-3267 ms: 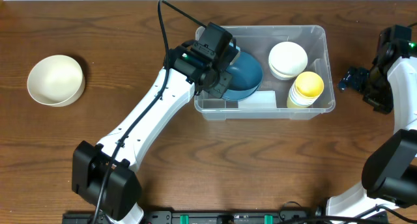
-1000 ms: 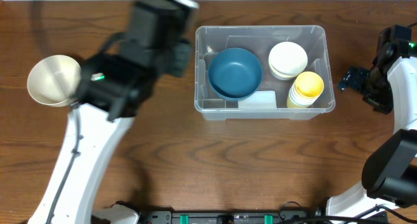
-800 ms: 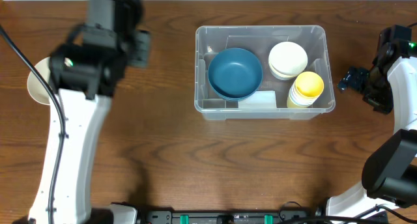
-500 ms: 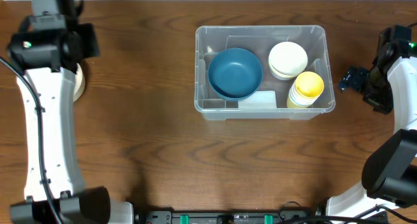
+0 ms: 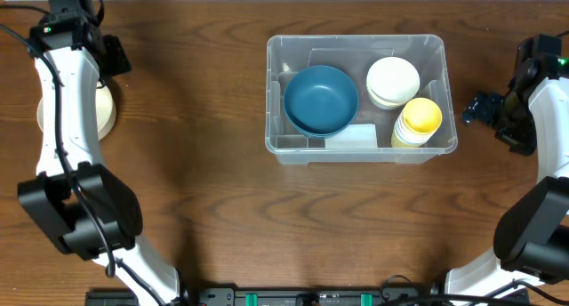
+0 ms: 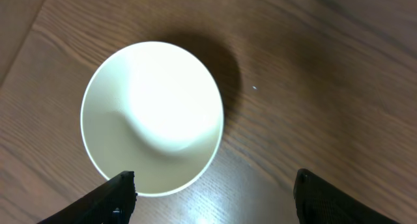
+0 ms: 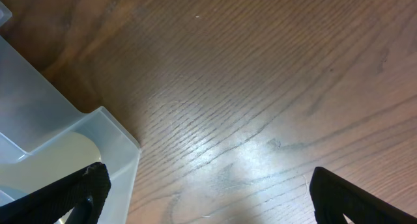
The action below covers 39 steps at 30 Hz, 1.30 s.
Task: Pack container
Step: 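Lower the left gripper onto the cream bowl rim and grasp it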
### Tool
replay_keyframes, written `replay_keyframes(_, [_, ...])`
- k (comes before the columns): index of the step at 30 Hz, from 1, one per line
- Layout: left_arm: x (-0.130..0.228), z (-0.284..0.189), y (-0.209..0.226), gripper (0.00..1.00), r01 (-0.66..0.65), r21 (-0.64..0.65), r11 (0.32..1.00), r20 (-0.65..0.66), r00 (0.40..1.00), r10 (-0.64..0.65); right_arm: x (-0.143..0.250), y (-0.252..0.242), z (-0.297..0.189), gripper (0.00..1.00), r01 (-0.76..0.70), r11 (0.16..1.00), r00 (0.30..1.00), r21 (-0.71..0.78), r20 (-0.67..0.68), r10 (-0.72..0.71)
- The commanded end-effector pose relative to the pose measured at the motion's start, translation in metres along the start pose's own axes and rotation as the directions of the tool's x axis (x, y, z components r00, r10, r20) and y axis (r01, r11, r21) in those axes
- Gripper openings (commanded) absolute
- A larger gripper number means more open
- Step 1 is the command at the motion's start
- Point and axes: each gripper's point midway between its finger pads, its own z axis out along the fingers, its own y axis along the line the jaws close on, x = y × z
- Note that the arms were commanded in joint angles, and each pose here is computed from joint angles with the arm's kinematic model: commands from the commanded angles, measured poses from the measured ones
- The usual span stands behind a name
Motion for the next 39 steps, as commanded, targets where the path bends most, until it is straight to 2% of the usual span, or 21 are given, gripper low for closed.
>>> replay_keyframes(1, [0.0,0.017,0.009,0.78,0.08,-0.018,0.997,-0.016,0.997,-0.08,0.0,-0.002,-0.001,0.99,-0.016,1.0,1.0,0.006,0.004,0.016])
replay_keyframes(11, [0.024,0.076,-0.005,0.78,0.073,-0.022,0.997,-0.13,0.989,-0.075,0.0,-0.002,-0.001,0.99,-0.016,1.0,1.0,0.006,0.004,0.016])
replay_keyframes(18, [0.04,0.098,-0.009,0.77,0.062,-0.036,0.997,-0.187,0.98,-0.068,0.0,-0.002,-0.001,0.99,-0.016,1.0,1.0,0.006,0.004,0.016])
replay_keyframes(26, [0.047,0.108,-0.01,0.56,0.069,-0.044,0.997,-0.21,0.975,-0.077,0.0,-0.002,-0.001,0.99,-0.016,1.0,1.0,0.006,0.004,0.016])
replay_keyframes(39, [0.064,0.13,-0.013,0.53,0.052,-0.056,0.997,-0.263,0.963,-0.065,0.0,-0.002,-0.001,0.99,-0.016,1.0,1.0,0.006,0.004,0.016])
